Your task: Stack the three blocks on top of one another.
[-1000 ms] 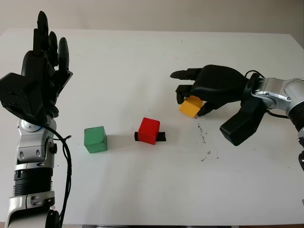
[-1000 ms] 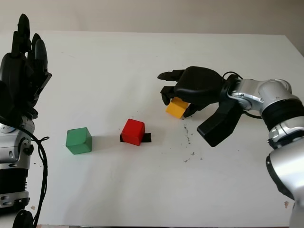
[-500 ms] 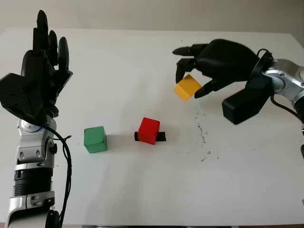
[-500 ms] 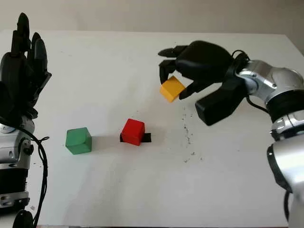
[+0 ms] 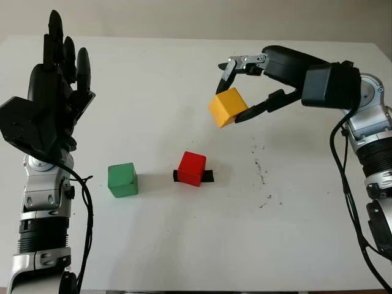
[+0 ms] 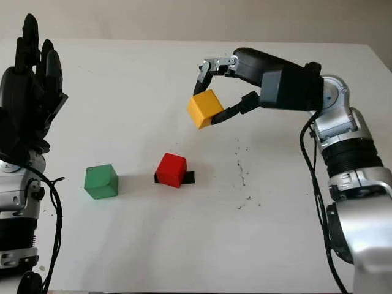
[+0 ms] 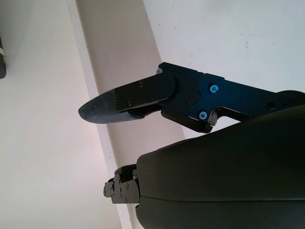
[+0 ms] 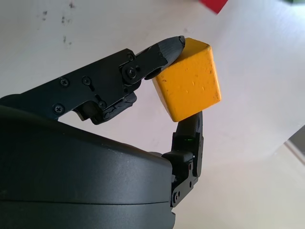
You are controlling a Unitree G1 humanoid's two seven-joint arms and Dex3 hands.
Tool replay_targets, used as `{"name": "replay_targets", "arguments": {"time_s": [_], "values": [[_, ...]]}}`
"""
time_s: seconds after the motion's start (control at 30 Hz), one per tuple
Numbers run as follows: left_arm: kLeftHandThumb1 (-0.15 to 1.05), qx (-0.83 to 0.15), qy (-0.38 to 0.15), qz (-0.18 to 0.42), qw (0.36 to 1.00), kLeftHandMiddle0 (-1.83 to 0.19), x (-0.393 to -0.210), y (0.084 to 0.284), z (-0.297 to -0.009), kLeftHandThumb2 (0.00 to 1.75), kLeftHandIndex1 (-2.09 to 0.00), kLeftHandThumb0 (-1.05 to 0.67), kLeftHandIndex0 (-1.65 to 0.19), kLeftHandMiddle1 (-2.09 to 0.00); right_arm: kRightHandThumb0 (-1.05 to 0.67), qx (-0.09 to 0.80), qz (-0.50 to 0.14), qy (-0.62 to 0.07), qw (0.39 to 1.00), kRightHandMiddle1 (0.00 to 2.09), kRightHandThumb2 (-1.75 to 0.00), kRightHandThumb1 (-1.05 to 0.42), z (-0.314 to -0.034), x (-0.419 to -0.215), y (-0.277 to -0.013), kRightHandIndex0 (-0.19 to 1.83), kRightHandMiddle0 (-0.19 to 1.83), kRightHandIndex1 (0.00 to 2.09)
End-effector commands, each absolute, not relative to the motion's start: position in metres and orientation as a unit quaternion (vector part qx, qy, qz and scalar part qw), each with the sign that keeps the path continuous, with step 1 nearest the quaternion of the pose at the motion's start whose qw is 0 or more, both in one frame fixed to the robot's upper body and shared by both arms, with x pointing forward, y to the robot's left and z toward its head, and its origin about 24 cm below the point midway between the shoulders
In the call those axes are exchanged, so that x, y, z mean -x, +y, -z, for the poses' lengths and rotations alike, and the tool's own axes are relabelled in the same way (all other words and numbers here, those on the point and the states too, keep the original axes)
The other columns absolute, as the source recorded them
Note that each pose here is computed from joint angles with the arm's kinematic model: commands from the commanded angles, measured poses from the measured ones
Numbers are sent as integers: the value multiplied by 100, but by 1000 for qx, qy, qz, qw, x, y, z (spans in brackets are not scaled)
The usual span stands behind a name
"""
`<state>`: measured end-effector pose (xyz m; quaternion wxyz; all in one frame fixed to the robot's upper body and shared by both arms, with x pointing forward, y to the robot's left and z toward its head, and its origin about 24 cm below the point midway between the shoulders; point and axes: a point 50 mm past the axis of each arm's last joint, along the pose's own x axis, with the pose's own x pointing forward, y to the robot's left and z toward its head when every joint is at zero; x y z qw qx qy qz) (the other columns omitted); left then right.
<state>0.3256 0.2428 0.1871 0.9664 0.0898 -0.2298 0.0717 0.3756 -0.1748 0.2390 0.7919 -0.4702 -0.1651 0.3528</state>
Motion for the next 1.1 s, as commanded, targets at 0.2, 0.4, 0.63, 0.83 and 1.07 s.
{"name": "replay_targets", "arguments": {"time_s": [0.2, 0.4, 0.63, 0.83, 1.07], "values": [[105, -81, -235, -76, 966, 6, -324, 241, -186, 65, -6, -58, 11, -6, -49, 483, -418, -181, 748, 143, -5, -92, -255, -373, -143, 21, 41, 5], [105, -74, -233, -75, 967, 8, -325, 239, -185, 64, -5, -59, 12, -5, -48, 504, -446, -193, 713, 142, -5, -92, -267, -371, -124, 20, 45, 5], [105, -78, -232, -85, 966, 6, -326, 236, -185, 63, -6, -63, 11, -6, -49, 504, -472, -198, 695, 144, -5, -93, -265, -373, -108, 19, 45, 5], [105, -82, -229, -86, 966, 6, -325, 237, -184, 62, -6, -63, 11, -6, -50, 500, -491, -198, 685, 147, -5, -93, -258, -374, -101, 19, 45, 5], [105, -77, -228, -85, 967, 7, -326, 237, -184, 62, -5, -62, 12, -5, -46, 501, -504, -183, 679, 148, -6, -94, -250, -376, -97, 17, 43, 5]]}}
